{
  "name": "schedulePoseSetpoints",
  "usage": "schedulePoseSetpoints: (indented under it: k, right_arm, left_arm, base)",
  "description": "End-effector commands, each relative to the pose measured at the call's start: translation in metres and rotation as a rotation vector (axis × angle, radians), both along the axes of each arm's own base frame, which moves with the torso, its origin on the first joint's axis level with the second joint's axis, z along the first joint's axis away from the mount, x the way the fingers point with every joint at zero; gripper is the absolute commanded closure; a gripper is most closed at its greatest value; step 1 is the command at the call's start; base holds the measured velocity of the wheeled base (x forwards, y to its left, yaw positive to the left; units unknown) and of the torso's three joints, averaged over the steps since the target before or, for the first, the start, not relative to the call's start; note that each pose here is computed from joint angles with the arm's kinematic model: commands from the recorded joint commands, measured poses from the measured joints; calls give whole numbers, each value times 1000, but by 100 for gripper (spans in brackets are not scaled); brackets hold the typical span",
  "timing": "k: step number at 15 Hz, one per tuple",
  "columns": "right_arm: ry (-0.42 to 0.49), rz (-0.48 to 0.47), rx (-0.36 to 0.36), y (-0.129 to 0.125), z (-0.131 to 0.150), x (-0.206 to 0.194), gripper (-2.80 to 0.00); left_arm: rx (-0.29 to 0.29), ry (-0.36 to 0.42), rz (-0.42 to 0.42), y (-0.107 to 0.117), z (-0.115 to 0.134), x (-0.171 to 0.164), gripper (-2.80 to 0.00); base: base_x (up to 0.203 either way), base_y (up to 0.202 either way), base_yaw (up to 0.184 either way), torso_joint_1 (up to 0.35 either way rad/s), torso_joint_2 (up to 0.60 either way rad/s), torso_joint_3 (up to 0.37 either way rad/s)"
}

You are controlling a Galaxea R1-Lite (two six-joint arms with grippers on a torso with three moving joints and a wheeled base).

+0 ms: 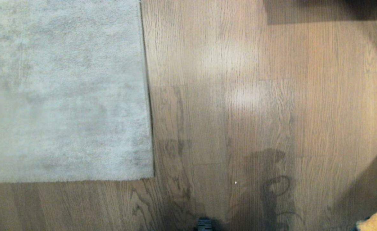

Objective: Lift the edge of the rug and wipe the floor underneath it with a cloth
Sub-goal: Lift up the carpet

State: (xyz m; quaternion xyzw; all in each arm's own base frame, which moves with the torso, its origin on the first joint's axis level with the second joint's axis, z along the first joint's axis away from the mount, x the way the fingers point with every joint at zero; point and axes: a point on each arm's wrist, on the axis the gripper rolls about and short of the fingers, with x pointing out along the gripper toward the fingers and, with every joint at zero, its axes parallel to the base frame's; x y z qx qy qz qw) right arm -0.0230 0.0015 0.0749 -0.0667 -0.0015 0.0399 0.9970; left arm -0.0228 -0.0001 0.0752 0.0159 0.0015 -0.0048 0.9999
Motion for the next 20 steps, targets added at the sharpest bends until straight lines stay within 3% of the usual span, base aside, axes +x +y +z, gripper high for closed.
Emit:
schedulePoseSetpoints:
  k: [1,20]
  right_arm:
    - [2,2,-1,0,0,0,0]
    - [2,2,-1,0,0,0,0]
  left_arm:
    - [0,0,0,0,0,0,0]
    - [0,0,0,0,0,0,0]
  base:
    - [0,0,0,0,0,0]
    - [0,0,0,0,0,0]
